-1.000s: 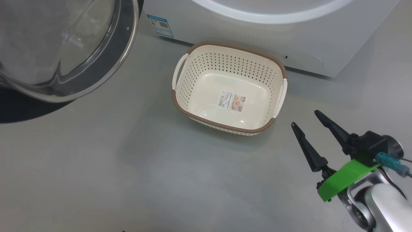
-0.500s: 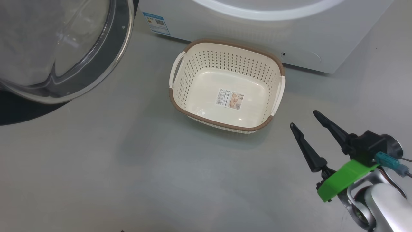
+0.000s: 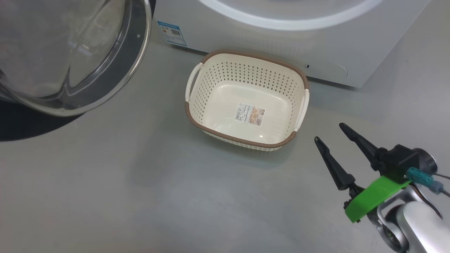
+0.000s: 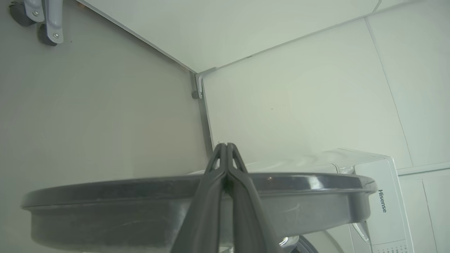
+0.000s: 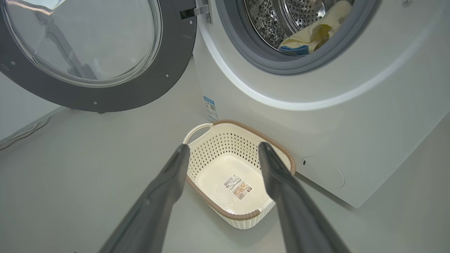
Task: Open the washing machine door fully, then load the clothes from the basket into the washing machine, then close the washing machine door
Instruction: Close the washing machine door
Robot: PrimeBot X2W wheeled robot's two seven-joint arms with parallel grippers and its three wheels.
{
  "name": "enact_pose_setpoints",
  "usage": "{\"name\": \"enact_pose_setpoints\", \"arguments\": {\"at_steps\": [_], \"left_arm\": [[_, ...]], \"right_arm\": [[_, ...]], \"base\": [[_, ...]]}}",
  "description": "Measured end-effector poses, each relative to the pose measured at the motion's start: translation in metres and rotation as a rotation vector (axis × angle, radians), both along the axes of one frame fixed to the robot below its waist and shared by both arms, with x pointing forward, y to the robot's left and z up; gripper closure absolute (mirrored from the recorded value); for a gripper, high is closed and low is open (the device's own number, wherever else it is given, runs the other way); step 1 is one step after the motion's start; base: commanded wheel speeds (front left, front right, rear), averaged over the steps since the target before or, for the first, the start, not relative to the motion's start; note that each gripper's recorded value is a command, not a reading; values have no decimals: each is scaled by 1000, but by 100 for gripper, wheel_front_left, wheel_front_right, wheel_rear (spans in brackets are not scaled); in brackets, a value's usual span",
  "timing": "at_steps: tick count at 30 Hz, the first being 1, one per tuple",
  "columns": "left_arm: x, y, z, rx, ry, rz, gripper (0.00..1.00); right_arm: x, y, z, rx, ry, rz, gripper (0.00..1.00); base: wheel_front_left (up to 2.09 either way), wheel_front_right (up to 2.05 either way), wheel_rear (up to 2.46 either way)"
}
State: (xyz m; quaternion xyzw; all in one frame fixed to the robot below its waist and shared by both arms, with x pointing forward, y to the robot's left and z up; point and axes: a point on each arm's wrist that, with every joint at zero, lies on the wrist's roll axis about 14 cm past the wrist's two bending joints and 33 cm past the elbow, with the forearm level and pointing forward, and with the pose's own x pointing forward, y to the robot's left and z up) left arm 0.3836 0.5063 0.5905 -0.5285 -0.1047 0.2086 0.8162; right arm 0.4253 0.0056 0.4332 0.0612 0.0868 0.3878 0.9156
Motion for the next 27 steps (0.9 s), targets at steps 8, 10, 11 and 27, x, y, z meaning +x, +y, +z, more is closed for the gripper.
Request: {"name": "enact_pose_setpoints", "arguments": {"at_steps": [8,10,11,27], "left_arm": [[1,-2,-6,-4,10,-2,100],[3,-2,-7,0,14,-2,100],[3,-1,-7,6,21,-2,100],[14,-19,-8,-19,28,-119,100]], "right_arm": [[-3,-5,1,-6,2,-5,0],[-3,-6,0,-9,5,-8,0],[-3,-7,-1,-9,7,-9,0],[-1,-6,-8,-8,24,-9,0]], "base": [[0,0,0],[0,0,0],[0,0,0],[0,0,0]]}}
